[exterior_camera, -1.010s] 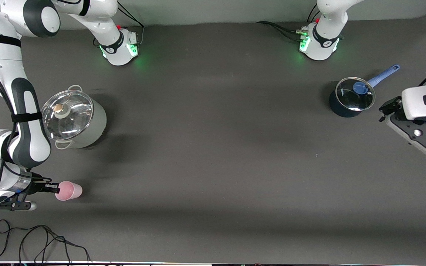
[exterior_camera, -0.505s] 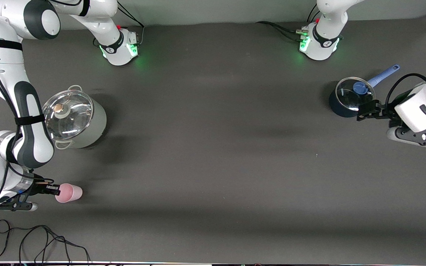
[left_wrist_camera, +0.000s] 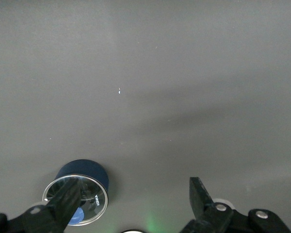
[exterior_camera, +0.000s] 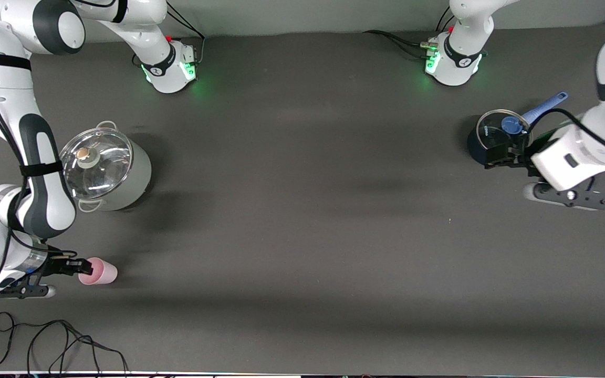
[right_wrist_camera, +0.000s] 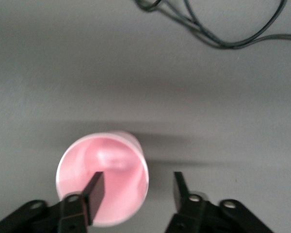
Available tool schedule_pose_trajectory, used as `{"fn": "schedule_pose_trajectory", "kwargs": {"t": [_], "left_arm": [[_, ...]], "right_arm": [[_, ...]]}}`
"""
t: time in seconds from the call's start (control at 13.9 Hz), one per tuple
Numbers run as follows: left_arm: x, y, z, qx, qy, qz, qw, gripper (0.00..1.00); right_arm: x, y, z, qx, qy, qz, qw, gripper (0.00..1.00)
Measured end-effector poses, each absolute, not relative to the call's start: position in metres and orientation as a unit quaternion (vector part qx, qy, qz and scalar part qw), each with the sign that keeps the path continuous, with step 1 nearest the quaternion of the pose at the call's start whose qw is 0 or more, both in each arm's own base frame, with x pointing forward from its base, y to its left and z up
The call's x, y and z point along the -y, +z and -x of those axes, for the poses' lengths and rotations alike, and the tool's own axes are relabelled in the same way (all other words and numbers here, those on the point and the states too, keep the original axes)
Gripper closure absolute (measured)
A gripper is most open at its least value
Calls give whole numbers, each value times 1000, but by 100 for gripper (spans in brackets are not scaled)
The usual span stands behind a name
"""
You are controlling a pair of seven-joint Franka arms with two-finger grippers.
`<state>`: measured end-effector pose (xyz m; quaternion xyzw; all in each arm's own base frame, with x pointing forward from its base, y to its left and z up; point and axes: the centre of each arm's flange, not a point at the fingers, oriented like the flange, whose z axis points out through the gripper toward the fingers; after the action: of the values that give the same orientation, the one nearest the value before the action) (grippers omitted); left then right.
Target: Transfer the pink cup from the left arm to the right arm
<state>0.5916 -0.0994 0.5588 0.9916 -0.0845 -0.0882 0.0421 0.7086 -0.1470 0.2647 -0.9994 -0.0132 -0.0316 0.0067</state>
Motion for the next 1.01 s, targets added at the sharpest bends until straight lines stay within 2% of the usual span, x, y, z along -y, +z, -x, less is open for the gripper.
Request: {"fn": "schedule_pose_trajectory", "kwargs": {"t": [0.07, 0.22, 0.43, 0.72, 1.01], "left_arm": [[101, 559, -591, 86, -88, -992, 41, 0], [99, 559, -591, 85, -89, -992, 41, 0], [100, 557, -590, 84, -94, -991, 37, 0], [100, 558, -589, 69, -93, -993, 4, 0], [85, 577, -586, 47, -70, -996, -14, 0]], "right_arm": [[150, 277, -705, 24, -22, 999, 6, 18], [156, 313, -695, 45, 2, 999, 0, 0], [155, 394, -673, 59, 31, 998, -10, 0], [133, 503, -632, 67, 38, 997, -7, 0], [125, 566, -594, 62, 35, 997, -4, 0]]}}
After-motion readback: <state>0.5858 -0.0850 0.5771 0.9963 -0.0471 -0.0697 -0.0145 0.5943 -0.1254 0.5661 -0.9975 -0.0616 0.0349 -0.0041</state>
